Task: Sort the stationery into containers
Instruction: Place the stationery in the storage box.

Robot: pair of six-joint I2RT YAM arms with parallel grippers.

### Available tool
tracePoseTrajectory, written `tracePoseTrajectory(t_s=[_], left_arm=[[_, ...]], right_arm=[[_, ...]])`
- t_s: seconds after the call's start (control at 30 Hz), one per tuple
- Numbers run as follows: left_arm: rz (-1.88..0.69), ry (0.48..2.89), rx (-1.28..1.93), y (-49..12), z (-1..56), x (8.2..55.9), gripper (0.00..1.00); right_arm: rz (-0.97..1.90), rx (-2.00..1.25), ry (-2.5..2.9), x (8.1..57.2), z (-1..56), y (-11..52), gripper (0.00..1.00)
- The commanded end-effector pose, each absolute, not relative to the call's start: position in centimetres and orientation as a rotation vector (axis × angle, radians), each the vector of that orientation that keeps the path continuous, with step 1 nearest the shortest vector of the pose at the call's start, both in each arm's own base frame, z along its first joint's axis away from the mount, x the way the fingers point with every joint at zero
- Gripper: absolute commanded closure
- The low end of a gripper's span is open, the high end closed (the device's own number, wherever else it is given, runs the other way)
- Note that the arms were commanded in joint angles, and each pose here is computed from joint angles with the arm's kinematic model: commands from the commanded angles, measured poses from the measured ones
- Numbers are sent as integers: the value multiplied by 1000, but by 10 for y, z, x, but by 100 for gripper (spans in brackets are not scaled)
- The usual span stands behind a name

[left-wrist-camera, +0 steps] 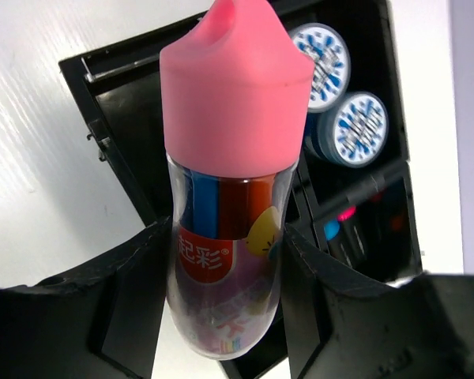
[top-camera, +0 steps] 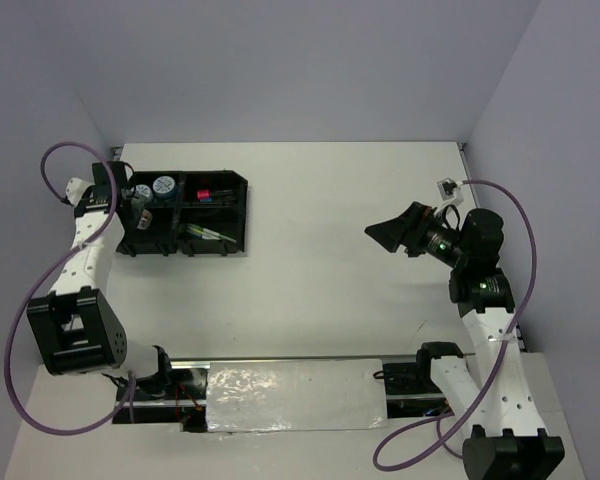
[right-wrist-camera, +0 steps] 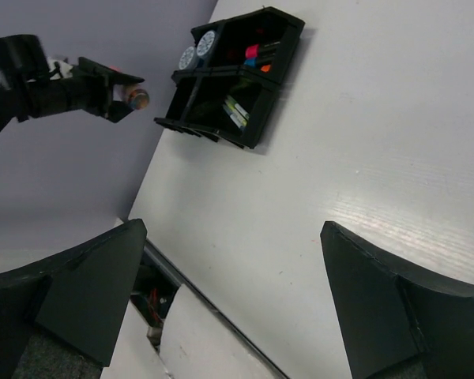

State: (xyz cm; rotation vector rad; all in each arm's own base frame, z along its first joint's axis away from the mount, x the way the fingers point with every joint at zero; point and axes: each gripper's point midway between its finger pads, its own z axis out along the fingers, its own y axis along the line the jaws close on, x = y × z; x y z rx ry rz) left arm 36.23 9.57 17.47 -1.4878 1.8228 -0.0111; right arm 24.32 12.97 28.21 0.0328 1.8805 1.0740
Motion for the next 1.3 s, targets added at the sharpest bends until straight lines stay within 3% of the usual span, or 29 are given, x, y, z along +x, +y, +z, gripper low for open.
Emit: tracePoseTrajectory(t_s=[0.0, 1.0, 1.27], left_arm=[[-70, 1703, -1580, 103, 188, 383, 100], [-172, 1761, -1597, 86, 147, 386, 99], [-204, 1771, -1599, 82, 139, 390, 92]], right_arm=[[1094, -7, 1861, 228, 289, 136, 0], [1101, -8, 1858, 228, 287, 137, 0], [1102, -19, 1862, 228, 286, 138, 0]])
